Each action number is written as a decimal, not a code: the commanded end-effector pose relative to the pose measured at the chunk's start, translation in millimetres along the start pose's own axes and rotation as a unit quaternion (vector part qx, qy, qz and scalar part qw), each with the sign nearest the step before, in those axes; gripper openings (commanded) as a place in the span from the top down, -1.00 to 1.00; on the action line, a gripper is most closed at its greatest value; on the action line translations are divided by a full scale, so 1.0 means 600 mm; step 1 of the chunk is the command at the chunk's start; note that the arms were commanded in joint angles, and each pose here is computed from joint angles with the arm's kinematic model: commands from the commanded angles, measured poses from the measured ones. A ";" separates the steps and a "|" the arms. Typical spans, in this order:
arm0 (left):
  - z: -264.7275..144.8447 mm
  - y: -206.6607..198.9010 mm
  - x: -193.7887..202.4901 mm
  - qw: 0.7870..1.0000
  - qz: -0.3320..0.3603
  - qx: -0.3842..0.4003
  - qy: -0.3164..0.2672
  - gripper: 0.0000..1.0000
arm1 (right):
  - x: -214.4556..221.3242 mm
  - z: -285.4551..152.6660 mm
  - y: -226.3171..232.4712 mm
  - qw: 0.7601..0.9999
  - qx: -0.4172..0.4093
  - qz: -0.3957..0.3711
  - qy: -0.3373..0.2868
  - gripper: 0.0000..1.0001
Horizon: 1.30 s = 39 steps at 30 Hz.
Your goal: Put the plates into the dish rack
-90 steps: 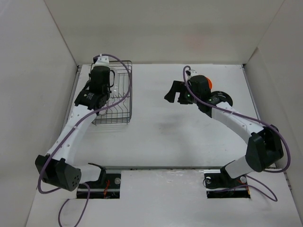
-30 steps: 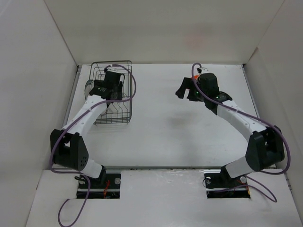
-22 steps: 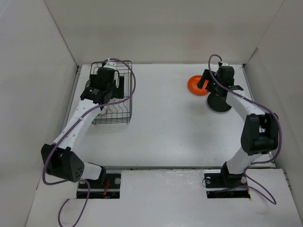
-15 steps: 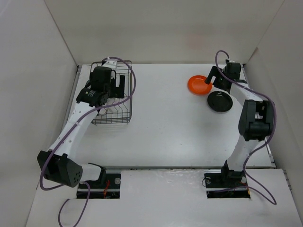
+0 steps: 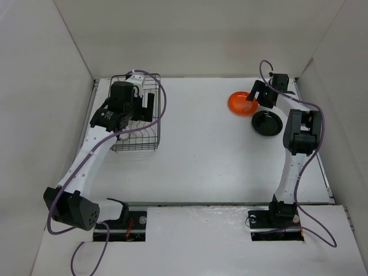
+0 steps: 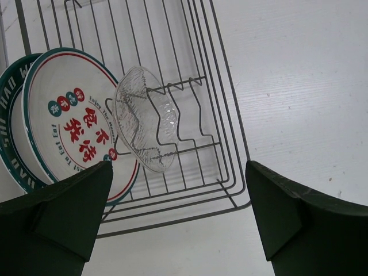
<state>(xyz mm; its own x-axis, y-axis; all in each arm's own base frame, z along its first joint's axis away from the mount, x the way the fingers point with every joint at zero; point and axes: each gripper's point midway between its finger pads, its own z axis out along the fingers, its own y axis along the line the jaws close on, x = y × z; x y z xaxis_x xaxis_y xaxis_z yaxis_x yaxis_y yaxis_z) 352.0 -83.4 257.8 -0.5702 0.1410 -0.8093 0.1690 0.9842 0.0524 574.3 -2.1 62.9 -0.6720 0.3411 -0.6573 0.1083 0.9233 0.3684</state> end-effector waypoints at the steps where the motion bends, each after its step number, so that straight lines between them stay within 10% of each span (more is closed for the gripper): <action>1: -0.024 0.002 -0.021 1.000 -0.001 0.012 -0.025 -0.99 | -0.035 -0.009 0.010 1.000 -0.014 -0.011 -0.009 -0.80; 15: -0.016 0.003 -0.018 1.000 -0.007 0.013 -0.016 -0.99 | 0.019 0.027 -0.020 0.997 0.019 0.018 0.077 -0.05; 20: -0.010 -0.005 -0.015 1.000 -0.006 0.026 -0.007 -0.99 | 0.029 0.034 -0.022 0.996 0.017 0.021 0.089 1.00; 28: -0.012 -0.077 -0.082 0.986 0.039 0.155 -0.045 -0.99 | -0.058 -0.029 0.123 0.979 -0.186 0.086 -0.015 1.00; 39: -0.003 -0.195 -0.190 0.930 0.034 0.356 -0.085 -0.99 | -0.078 -0.206 0.383 0.933 -0.343 -0.043 -0.101 1.00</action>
<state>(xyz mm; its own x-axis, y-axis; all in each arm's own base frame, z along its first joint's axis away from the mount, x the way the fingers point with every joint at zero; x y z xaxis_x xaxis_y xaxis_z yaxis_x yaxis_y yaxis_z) 401.2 -192.2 320.3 -0.4612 0.1494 -0.8746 0.6232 0.7562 -0.1995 555.1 133.9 159.8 -0.6618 0.3916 -0.6393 -0.2027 0.7275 0.6554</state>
